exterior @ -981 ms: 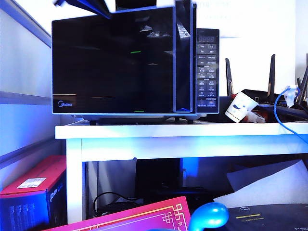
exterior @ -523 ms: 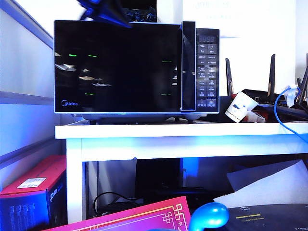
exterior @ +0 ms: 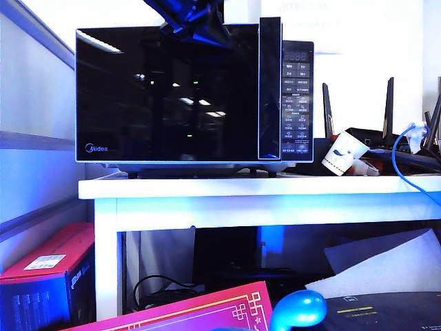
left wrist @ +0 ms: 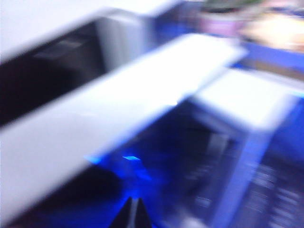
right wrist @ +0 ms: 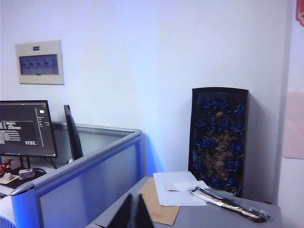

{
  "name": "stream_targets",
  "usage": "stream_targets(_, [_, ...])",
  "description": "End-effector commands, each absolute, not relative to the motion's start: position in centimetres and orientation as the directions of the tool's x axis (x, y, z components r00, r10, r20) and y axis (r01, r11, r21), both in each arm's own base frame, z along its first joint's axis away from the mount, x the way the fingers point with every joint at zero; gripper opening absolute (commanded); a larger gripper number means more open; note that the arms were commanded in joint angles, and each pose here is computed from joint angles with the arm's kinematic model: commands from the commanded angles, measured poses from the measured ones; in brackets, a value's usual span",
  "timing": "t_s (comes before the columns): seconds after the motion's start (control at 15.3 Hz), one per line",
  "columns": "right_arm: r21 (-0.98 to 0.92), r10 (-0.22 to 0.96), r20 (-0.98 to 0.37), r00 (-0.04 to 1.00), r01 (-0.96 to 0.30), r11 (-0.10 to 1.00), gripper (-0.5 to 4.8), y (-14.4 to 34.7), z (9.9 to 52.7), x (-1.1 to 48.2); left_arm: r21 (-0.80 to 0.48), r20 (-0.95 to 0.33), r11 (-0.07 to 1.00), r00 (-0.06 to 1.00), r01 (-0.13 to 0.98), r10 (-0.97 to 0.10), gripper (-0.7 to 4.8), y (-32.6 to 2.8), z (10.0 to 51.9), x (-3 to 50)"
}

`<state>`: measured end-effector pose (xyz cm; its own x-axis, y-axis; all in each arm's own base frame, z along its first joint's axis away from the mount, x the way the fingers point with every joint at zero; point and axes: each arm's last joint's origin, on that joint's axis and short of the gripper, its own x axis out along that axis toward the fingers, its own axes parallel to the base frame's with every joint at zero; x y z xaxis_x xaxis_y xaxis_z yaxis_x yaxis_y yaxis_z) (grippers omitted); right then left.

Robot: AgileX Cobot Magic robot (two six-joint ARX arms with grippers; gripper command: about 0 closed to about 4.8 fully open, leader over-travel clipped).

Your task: Open the microwave door, place the box of snacks from the top of the microwave inside, then close the microwave door.

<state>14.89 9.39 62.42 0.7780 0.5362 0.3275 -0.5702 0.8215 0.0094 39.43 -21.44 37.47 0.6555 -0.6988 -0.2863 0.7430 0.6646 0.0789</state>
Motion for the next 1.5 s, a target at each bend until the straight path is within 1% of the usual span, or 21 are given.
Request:
stream_targets(0.07, [0.008,0.532,0.351,0.771,-0.57,0.821,-0.01,9.2,62.7,14.6,0.152,-0.203,0.782,0.793,0.605,-0.574,-0.06,-21.8,38.5,39.6])
stream_targets(0.2, [0.008,0.532,0.35,0.771,-0.57,0.821,-0.01,9.2,62.7,14.6,0.163,-0.161,0.803,0.819,0.573,-0.551,-0.06,-21.8,38.7,39.9])
stream_targets(0.33, [0.009,0.532,0.35,0.771,-0.57,0.821,-0.01,9.2,62.7,14.6,0.18,-0.138,0.855,0.873,0.487,-0.468,-0.06,-21.6,38.8,40.2])
stream_targets(0.39, [0.008,0.532,0.35,0.771,-0.57,0.821,-0.01,9.2,62.7,14.6,0.184,-0.122,0.867,0.886,0.463,-0.448,-0.06,-21.7,38.7,40.4])
stream_targets(0.52, [0.008,0.532,0.352,0.771,-0.57,0.821,-0.01,9.2,62.7,14.6,0.185,-0.109,0.87,0.89,0.457,-0.444,-0.06,-21.8,38.3,40.9])
stream_targets(0.72, [0.008,0.532,0.35,0.771,-0.571,0.821,-0.01,9.2,62.7,14.6,0.195,-0.121,0.894,0.915,0.403,-0.386,-0.06,-21.9,37.4,41.5])
stream_targets(0.78, [0.008,0.532,0.35,0.771,-0.57,0.821,-0.01,9.2,62.7,14.6,0.198,-0.123,0.905,0.926,0.376,-0.358,-0.06,-21.9,37.2,41.7])
stream_targets(0.92, [0.005,0.531,0.35,0.771,-0.569,0.823,-0.01,9.2,62.7,14.6,0.213,-0.124,0.938,0.96,0.272,-0.251,-0.06,-21.6,37.0,42.0])
stream_targets(0.98, [0.004,0.531,0.351,0.771,-0.568,0.823,-0.01,9.2,62.7,14.6,0.213,-0.116,0.943,0.965,0.254,-0.234,-0.06,-21.6,37.0,42.0])
stream_targets(1.11, [0.001,0.534,0.333,0.777,-0.567,0.824,-0.01,9.1,62.6,14.4,0.203,-0.104,0.945,0.965,0.258,-0.241,-0.06,-21.3,37.9,41.4])
stream_targets(1.18, [-0.03,0.536,0.316,0.783,-0.557,0.83,-0.01,8.8,62.5,13.9,0.188,-0.101,0.942,0.96,0.277,-0.262,-0.06,-21.0,39.6,40.0])
stream_targets(1.31, [-0.065,0.537,0.296,0.79,-0.545,0.836,-0.01,7.7,62.5,12.2,0.149,-0.03,0.945,0.956,0.292,-0.291,-0.06,-19.4,44.8,35.7])
stream_targets(1.44, [-0.095,0.503,0.294,0.812,-0.499,0.861,-0.01,6.0,62.5,9.6,0.115,0.121,0.948,0.943,0.296,-0.309,-0.06,-15.9,51.4,29.0])
stream_targets(1.5, [-0.103,0.48,0.3,0.824,-0.473,0.875,-0.01,5.0,62.6,8.1,0.104,0.177,0.948,0.933,0.3,-0.315,-0.05,-13.6,54.1,24.8])
